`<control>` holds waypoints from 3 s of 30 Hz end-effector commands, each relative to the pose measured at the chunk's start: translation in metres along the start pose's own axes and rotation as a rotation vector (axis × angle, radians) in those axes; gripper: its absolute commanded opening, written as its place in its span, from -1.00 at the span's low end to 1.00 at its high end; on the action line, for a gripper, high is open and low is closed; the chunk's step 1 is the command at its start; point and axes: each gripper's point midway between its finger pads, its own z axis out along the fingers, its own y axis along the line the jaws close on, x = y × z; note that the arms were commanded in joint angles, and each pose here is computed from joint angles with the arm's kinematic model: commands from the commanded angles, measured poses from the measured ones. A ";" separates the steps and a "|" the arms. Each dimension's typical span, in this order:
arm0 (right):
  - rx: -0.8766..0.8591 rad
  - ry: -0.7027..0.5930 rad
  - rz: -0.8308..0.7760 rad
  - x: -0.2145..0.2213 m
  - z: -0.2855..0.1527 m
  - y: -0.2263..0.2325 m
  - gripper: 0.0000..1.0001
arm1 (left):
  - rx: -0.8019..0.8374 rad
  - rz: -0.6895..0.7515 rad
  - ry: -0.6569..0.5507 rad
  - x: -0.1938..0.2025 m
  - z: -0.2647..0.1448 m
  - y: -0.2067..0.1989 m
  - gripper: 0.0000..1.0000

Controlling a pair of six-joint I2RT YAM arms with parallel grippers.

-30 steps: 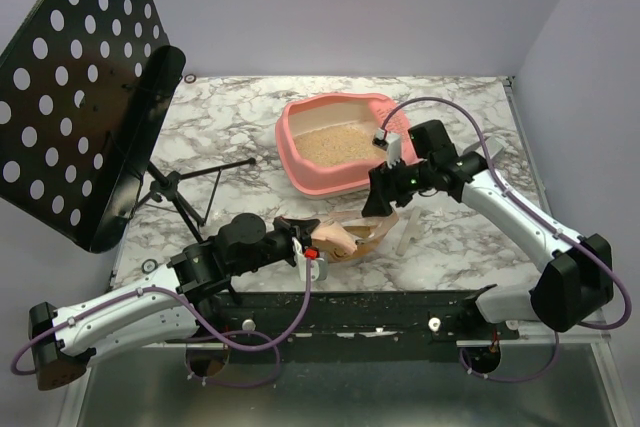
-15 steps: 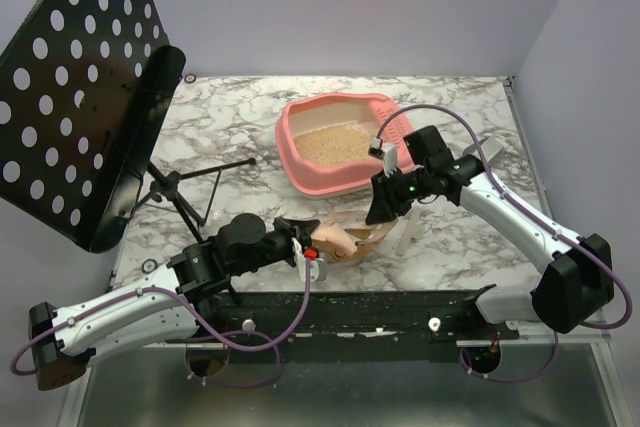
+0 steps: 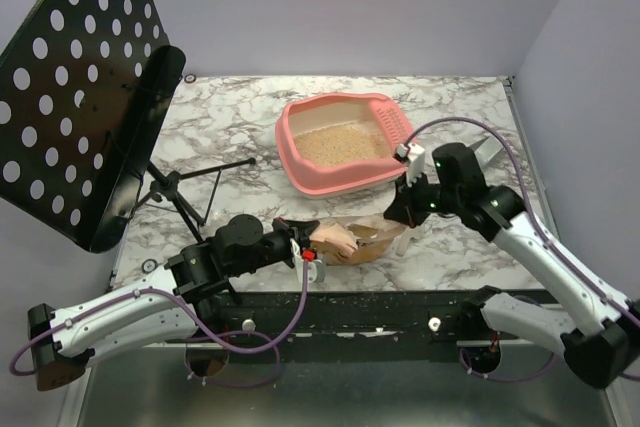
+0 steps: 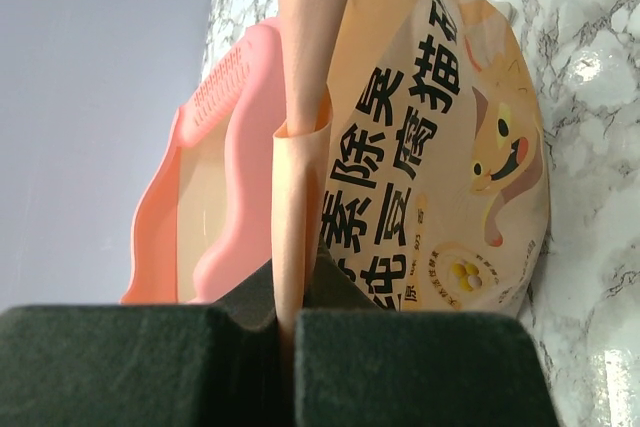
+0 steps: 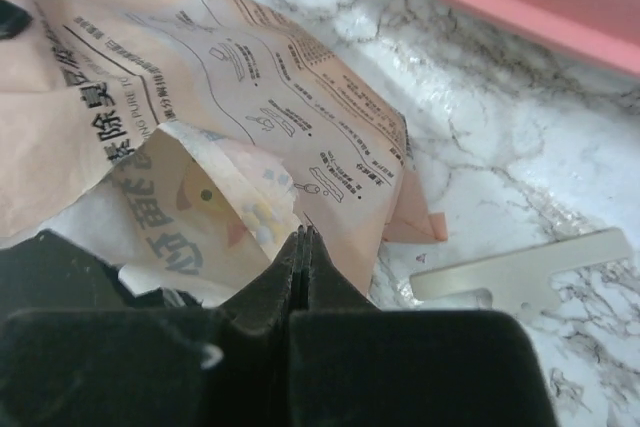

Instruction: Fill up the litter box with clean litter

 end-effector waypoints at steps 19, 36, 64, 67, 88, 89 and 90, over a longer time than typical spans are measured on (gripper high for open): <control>0.192 -0.673 -0.089 -0.002 -0.031 0.004 -0.99 | -0.348 0.040 0.096 0.011 -0.008 0.064 -1.00; 0.223 -0.680 -0.094 -0.029 -0.059 0.012 -0.08 | -0.278 0.064 0.082 0.006 -0.010 0.057 -1.00; -0.118 0.113 -0.253 -0.009 -0.009 0.031 0.47 | -0.108 -0.084 -0.123 0.003 -0.045 -0.019 -1.00; -0.169 0.142 -0.233 -0.005 0.001 0.035 0.45 | -0.093 -0.085 -0.141 0.003 -0.044 -0.026 -1.00; -0.372 0.219 -0.193 0.018 0.029 0.070 0.37 | -0.120 -0.083 -0.131 0.007 -0.042 -0.023 -1.00; -0.378 0.224 -0.197 0.019 0.029 0.072 0.38 | -0.122 -0.083 -0.130 0.007 -0.042 -0.023 -1.00; -0.378 0.231 -0.199 0.021 0.029 0.072 0.37 | -0.122 -0.083 -0.130 0.007 -0.042 -0.023 -1.00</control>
